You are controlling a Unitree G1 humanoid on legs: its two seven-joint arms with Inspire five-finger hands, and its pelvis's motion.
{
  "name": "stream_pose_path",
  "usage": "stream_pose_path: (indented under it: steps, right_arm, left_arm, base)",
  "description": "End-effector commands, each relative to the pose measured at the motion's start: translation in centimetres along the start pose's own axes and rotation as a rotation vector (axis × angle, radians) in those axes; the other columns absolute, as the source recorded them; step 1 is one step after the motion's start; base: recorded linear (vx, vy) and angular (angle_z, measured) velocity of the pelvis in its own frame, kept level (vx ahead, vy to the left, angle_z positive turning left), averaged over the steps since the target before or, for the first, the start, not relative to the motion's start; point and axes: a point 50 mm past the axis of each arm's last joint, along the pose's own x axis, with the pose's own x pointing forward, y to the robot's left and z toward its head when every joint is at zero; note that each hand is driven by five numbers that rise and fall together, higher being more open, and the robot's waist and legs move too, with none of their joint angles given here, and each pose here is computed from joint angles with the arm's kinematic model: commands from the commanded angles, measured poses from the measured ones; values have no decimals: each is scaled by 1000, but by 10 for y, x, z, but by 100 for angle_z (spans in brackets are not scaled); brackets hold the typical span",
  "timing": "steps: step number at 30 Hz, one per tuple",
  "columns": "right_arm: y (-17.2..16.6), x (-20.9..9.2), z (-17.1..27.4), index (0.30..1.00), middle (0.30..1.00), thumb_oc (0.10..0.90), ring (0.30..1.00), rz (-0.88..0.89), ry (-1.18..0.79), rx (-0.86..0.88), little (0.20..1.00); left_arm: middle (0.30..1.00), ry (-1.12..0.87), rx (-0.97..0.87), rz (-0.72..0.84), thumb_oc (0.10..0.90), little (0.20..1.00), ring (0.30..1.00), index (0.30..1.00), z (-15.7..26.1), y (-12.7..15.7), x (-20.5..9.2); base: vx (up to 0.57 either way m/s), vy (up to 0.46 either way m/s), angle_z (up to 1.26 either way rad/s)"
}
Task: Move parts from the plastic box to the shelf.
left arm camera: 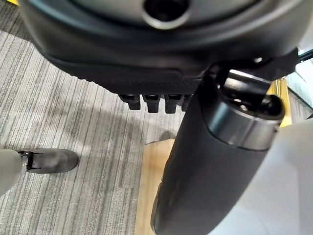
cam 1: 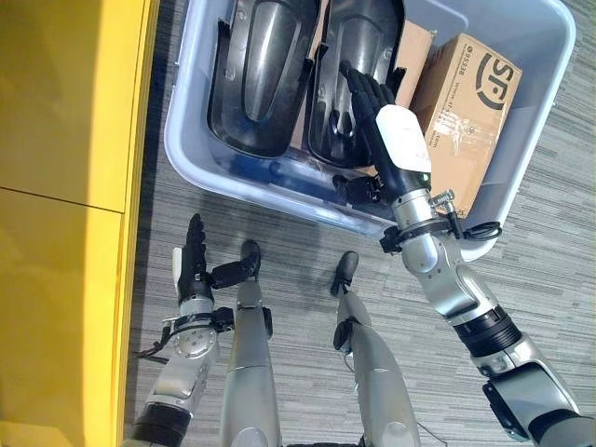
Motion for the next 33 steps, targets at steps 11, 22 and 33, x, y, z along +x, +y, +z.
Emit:
stream_pose_path:
  steps: [11, 22, 33]
  right_arm:
    - [5, 40, -21, 1000, 1000, 900, 1000, -100, 142, 66, 1000]
    - [23, 39, -55, 531, 531, 565, 531, -53, 382, 211, 531]
    - [47, 14, -56, 300, 300, 400, 300, 71, 374, 188, 300]
  left_arm:
    - [1000, -179, -61, -71, 900, 1000, 1000, 1000, 29, -14, -9]
    - [1000, -167, -80, -131, 900, 1000, 1000, 1000, 28, -27, -6]
    - [1000, -142, -68, -109, 900, 1000, 1000, 1000, 23, -25, -4]
  base:
    - [-5, 13, 2]
    - [-13, 30, 5]
    - [0, 0, 0]
